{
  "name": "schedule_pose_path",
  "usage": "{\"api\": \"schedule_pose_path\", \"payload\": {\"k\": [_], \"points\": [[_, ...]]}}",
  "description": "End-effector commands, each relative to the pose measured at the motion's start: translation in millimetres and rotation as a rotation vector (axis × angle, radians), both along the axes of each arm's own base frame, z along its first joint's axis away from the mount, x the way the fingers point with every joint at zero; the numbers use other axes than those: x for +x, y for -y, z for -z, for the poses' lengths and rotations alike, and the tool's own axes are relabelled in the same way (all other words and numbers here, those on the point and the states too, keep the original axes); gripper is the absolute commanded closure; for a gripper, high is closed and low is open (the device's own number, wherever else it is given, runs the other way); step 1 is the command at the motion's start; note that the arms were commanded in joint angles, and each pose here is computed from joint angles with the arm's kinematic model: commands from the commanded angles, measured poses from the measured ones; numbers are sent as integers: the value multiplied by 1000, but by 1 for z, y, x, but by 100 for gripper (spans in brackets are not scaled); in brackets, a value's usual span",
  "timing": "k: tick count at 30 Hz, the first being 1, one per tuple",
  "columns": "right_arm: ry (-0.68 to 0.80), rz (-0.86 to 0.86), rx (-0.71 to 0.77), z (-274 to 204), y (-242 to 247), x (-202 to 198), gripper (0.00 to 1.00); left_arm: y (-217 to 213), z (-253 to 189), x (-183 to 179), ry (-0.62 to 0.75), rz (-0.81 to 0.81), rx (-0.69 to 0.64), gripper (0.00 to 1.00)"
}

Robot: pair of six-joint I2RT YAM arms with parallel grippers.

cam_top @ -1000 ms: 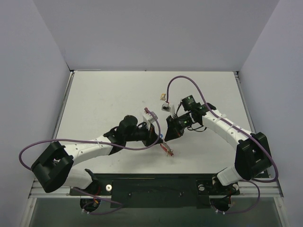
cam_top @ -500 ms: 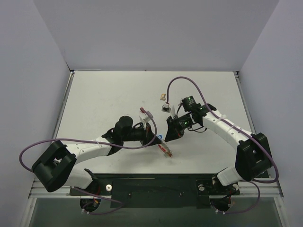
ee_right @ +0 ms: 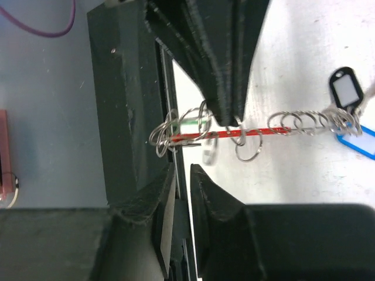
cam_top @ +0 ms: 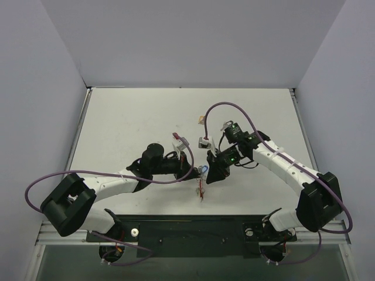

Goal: Put the keys on the keyring

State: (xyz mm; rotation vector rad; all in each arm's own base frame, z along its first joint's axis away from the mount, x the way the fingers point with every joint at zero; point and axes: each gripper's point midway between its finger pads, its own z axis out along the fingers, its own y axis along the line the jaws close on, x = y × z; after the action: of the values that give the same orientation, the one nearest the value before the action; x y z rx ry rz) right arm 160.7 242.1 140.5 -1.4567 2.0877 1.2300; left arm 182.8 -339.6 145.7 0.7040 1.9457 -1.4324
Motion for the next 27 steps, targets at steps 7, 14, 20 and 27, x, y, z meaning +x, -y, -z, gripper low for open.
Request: {"api": "schedule_pose_path", "payload": {"k": [7,14,20,27], "points": [[7,-166,62,-27,7,-34,71,5,-19,6,120,28,-42,100],[-8,-50,80,-41,17,-9,66,4,-25,1,230,61,-36,100],[63,-9,40,-41,30,5,55,5,-39,-7,380,106,-29,100],[317,-130,75,-66,41,4,37,6,-73,-3,545,94,-70,100]]}}
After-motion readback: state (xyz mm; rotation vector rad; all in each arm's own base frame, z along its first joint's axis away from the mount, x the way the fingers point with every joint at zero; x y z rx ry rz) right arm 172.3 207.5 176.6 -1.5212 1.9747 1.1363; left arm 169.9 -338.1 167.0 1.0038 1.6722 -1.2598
